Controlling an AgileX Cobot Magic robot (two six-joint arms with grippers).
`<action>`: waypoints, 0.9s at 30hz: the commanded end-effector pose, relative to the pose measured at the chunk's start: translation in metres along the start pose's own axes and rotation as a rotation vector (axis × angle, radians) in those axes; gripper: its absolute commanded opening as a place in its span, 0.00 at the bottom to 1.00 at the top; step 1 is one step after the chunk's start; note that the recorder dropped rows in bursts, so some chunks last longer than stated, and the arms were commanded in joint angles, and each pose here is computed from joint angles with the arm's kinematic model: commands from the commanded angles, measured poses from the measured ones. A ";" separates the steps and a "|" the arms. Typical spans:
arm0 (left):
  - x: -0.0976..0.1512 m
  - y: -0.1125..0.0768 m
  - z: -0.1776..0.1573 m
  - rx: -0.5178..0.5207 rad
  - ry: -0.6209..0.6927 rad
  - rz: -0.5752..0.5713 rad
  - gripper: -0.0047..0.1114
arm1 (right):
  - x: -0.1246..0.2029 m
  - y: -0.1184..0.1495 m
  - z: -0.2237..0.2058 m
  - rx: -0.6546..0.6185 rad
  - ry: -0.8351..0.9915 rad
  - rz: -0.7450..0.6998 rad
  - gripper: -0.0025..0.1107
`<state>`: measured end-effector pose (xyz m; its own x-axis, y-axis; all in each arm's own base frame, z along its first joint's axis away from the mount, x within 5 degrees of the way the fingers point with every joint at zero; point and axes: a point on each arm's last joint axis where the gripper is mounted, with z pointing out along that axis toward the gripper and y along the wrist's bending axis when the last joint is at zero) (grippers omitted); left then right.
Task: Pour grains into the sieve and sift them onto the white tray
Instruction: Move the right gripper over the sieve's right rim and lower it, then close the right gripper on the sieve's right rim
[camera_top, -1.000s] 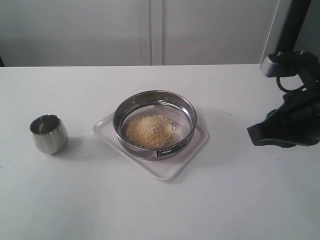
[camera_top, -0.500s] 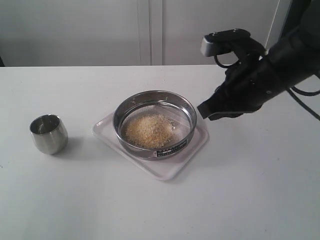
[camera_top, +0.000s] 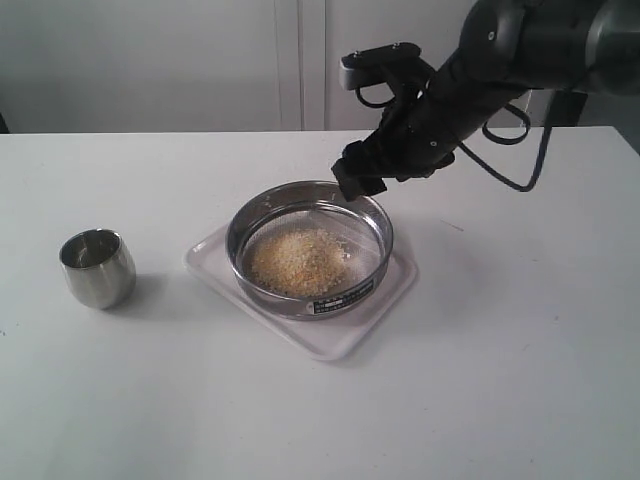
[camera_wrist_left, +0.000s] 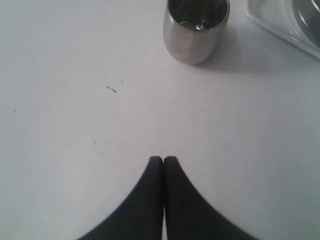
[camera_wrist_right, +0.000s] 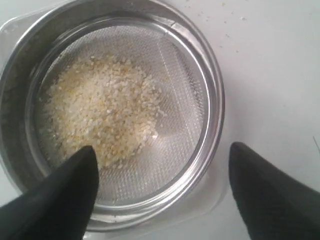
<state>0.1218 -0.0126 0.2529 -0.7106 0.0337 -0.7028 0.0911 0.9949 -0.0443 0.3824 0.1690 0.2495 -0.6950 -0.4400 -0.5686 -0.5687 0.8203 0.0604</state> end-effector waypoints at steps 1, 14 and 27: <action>0.002 0.000 0.000 0.004 0.006 -0.016 0.04 | -0.011 -0.008 0.020 0.032 0.026 0.035 0.63; 0.002 0.000 0.000 0.004 0.006 -0.016 0.04 | -0.020 -0.030 0.060 0.063 0.108 0.078 0.61; 0.002 0.000 0.000 0.004 0.006 -0.016 0.04 | -0.008 -0.040 0.095 0.068 0.149 0.099 0.58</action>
<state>0.1218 -0.0126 0.2529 -0.7106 0.0337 -0.7028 0.0911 0.9949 -0.0443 0.4476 0.1789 0.1753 -0.8031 -0.4177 -0.4250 -0.4834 0.8737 0.0547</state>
